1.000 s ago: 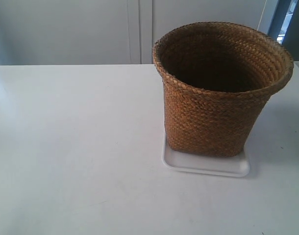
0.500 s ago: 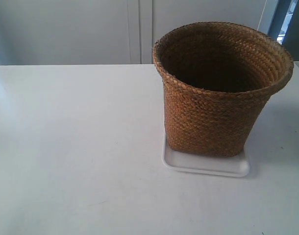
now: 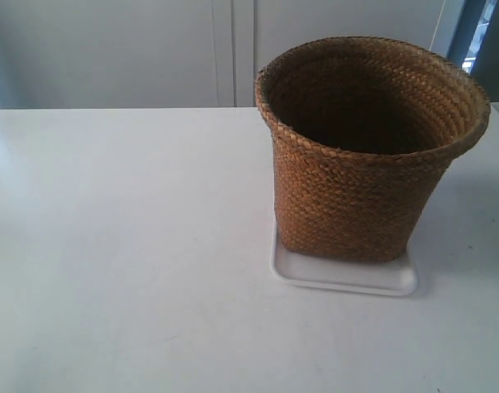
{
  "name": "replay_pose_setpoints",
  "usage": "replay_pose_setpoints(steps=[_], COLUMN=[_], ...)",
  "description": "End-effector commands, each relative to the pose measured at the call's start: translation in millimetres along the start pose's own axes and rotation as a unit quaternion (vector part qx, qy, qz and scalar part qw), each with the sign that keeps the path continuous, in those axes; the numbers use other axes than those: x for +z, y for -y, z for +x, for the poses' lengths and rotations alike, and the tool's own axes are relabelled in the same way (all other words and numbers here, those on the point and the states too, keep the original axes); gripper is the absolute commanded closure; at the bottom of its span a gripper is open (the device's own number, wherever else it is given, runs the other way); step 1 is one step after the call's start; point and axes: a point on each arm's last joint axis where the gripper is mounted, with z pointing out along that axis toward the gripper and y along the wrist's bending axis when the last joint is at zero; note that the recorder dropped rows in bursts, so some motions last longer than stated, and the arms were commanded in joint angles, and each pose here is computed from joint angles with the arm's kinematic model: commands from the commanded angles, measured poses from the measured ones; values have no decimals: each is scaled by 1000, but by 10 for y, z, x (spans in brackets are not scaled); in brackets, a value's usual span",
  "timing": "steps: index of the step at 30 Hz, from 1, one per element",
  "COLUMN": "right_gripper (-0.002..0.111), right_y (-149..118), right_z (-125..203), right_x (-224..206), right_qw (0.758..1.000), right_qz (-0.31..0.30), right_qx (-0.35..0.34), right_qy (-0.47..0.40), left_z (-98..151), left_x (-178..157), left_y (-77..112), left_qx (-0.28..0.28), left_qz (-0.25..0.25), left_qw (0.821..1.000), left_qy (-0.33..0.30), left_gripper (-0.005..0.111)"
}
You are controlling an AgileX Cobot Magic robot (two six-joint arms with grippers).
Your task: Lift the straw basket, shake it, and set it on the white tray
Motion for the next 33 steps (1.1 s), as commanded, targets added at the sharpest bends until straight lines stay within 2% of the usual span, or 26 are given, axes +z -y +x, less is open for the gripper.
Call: replay_pose_setpoints(steps=[1,8,33], right_gripper=[108,108,108], right_y=[51,88,90], right_z=[270,737,774], right_x=[77,142,142], right_qw=[999,998,997], right_qz=[21,27,27], right_qx=[-41,-43,-47], right_qy=[-1,-44,-54], left_z=[9,9,9], left_x=[2,2,2], left_y=[0,0,0], left_qx=[-7,-7,-7], left_qz=[1,1,1], left_qw=[1000,1000,1000], left_qy=[2,2,2], left_gripper=[107,107,107])
